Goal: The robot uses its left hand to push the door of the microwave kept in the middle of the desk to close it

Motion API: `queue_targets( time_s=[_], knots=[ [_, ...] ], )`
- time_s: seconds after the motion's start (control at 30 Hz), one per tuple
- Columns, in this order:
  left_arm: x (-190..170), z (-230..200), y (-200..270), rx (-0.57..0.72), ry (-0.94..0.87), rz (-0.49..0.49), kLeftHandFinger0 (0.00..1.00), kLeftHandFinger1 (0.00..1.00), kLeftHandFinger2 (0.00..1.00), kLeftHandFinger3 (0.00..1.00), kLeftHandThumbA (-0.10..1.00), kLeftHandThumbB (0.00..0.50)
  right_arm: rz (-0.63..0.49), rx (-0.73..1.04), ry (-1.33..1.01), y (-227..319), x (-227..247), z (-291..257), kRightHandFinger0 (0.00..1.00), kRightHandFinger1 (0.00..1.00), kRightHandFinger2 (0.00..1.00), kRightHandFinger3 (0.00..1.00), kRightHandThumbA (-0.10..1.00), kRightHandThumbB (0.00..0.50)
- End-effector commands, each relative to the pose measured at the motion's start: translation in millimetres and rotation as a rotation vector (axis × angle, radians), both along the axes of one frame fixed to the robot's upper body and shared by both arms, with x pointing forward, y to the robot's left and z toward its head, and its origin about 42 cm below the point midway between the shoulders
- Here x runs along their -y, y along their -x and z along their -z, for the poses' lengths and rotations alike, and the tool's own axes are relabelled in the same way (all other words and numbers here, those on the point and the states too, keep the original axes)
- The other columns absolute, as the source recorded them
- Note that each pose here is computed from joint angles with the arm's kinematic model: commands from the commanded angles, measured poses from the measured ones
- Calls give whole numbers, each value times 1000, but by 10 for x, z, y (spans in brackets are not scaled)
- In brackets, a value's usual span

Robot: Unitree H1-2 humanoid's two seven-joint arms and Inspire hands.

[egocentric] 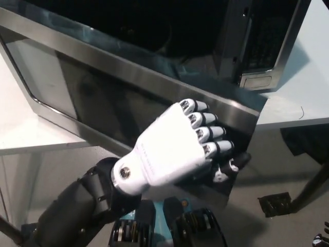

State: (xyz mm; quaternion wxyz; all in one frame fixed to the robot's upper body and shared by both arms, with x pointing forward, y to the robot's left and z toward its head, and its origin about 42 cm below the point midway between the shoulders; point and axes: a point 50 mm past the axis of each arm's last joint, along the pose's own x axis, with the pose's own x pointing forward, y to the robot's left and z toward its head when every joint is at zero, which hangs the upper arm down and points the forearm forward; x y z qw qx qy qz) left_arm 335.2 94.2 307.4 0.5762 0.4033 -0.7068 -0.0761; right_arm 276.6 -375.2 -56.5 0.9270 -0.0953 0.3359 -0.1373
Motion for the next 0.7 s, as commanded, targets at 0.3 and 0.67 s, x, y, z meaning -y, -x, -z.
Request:
queue_targets(
  time_s=[0.3, 0.67],
  knots=[
    [-139, -164, -963, 213, -89, -155, 0, 0, 0, 0, 1000, 500, 8, 31, 25, -36, 19, -46, 802, 923, 988, 993, 58, 0],
    [-289, -731, -1989, 258, -218, -492, 0, 0, 0, 0, 1000, 500, 3, 9, 15, 72, -62, 46, 802, 923, 988, 993, 58, 0]
  ],
)
